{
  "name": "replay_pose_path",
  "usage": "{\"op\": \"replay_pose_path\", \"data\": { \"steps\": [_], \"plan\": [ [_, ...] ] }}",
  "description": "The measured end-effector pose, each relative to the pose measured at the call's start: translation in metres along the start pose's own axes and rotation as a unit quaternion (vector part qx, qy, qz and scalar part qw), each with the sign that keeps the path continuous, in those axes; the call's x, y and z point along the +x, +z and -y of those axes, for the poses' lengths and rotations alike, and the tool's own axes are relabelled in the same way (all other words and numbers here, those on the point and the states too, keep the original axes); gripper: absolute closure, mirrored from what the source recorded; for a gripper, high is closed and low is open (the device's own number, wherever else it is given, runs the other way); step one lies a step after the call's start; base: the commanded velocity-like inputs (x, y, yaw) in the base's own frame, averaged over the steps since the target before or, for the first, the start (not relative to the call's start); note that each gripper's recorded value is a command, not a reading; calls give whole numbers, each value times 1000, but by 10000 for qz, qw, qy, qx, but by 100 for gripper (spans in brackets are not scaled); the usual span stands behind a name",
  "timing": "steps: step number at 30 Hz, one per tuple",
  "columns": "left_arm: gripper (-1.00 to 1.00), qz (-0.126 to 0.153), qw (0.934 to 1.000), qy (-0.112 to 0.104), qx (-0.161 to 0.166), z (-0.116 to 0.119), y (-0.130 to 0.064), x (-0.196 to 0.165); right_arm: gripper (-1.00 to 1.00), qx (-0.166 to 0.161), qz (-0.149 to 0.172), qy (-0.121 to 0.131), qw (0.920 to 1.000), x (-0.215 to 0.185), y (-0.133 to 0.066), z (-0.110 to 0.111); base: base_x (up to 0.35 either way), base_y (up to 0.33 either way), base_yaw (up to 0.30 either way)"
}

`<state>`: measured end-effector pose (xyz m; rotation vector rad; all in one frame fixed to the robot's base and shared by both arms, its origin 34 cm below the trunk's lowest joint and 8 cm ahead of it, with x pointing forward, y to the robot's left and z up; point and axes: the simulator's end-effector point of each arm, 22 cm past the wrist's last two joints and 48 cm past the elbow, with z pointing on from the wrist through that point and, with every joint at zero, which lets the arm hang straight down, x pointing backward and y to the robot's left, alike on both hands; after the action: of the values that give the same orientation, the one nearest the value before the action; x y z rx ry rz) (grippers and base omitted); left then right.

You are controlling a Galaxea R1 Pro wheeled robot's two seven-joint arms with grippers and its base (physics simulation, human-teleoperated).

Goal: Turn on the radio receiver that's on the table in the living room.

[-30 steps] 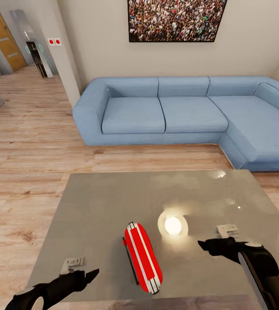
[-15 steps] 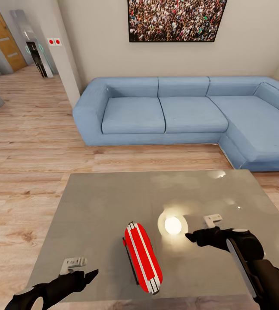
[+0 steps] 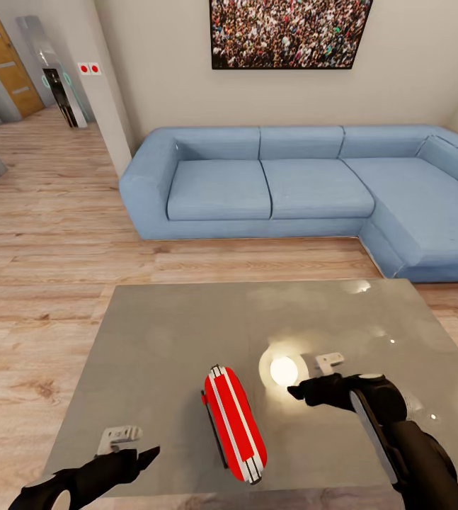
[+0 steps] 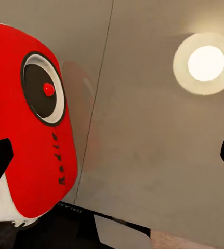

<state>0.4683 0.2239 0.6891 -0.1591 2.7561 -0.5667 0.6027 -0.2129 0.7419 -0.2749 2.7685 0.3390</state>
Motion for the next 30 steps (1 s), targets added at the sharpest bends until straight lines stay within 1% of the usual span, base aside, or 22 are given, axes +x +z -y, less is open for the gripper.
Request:
{"op": "replay_pose_path", "data": {
  "steps": [8, 11, 15, 22, 28, 30],
  "plan": [
    [-100, -1, 10000, 20, -1, -1, 0, 0, -100, 31, 37, 68, 10000, 17, -6, 24, 0, 0, 0],
    [-100, 0, 10000, 22, 0, -1, 0, 0, -100, 3, 75, 103, 9999, 22, -8, 27, 0, 0, 0],
    [-100, 0, 10000, 21, 1, -1, 0, 0, -100, -99, 112, 105, 9998, 20, -9, 23, 0, 0, 83],
    [-100, 0, 10000, 22, 1, -1, 0, 0, -100, -298, 149, 91, 9994, 18, -10, 14, 0, 0, 223],
    [-100, 0, 10000, 22, 1, -1, 0, 0, -100, -301, 229, 44, 9993, 14, -10, 13, 0, 0, 264],
    [-100, -1, 10000, 21, 1, -1, 0, 0, -100, -296, 241, 37, 9993, 14, -10, 13, 0, 0, 122]
  ]
}}
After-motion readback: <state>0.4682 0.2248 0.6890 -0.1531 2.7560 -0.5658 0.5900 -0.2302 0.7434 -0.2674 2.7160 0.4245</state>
